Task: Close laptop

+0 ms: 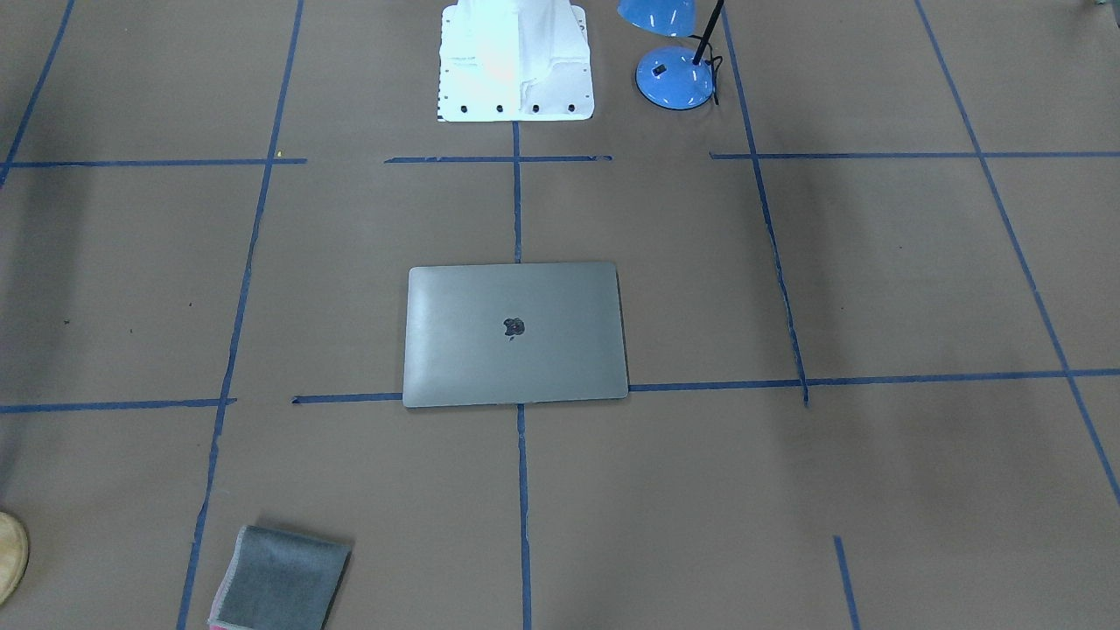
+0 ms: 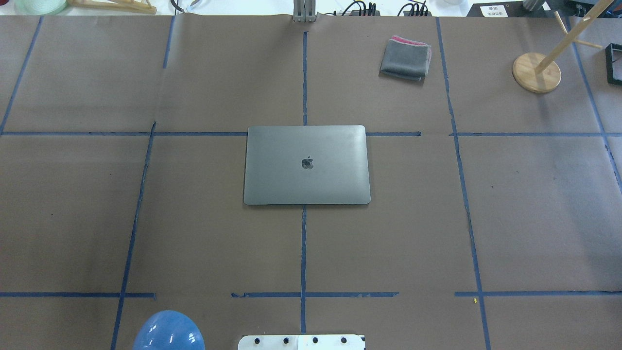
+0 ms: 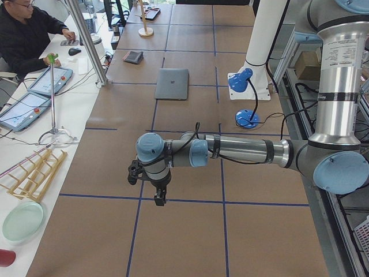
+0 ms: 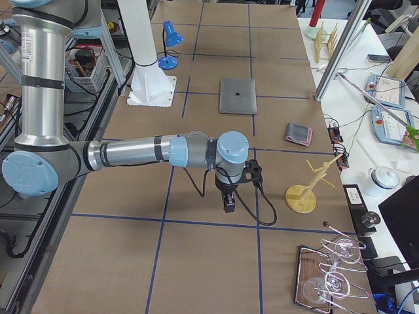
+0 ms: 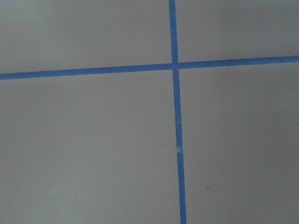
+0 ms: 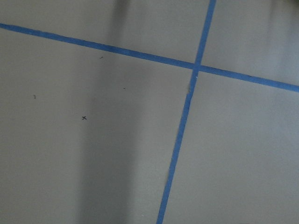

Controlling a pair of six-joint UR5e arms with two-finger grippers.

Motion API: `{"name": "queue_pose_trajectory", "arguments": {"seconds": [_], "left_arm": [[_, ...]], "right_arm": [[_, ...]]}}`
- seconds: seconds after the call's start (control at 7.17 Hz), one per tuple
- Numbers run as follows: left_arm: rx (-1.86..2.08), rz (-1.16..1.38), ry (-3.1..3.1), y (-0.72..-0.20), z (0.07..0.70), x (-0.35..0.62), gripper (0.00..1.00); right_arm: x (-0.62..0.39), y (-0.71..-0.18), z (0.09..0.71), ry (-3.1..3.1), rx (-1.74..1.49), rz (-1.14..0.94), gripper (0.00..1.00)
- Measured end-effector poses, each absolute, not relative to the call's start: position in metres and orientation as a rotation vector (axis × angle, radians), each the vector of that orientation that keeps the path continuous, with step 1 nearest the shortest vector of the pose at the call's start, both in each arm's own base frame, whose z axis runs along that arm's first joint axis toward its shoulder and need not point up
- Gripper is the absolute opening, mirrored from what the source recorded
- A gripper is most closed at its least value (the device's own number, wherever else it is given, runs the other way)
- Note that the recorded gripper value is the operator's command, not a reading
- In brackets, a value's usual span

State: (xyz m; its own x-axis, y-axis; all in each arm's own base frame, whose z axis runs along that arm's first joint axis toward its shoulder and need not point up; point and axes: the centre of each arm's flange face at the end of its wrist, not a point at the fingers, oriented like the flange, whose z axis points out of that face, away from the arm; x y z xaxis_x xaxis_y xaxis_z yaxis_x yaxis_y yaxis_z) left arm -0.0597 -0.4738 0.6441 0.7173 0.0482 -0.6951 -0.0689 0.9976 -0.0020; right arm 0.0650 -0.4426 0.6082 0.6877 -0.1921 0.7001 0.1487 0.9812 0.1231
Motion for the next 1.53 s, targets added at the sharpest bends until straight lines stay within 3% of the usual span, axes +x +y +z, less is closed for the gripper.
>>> {"name": "queue_pose_trajectory", "arguments": {"seconds": [0.42,1.53], "left_arm": [[-0.030,0.049,0.768,-0.474,0.642,-0.060,1.00],[-0.034,0.035,0.767,-0.475,0.642,-0.060,1.00]], "right_arm": [[0.106,-0.426,0.668,-0.796,-0.015,-0.060,1.00],[0.113,-0.424,0.674,-0.803,-0.024,-0.028,1.00]]}}
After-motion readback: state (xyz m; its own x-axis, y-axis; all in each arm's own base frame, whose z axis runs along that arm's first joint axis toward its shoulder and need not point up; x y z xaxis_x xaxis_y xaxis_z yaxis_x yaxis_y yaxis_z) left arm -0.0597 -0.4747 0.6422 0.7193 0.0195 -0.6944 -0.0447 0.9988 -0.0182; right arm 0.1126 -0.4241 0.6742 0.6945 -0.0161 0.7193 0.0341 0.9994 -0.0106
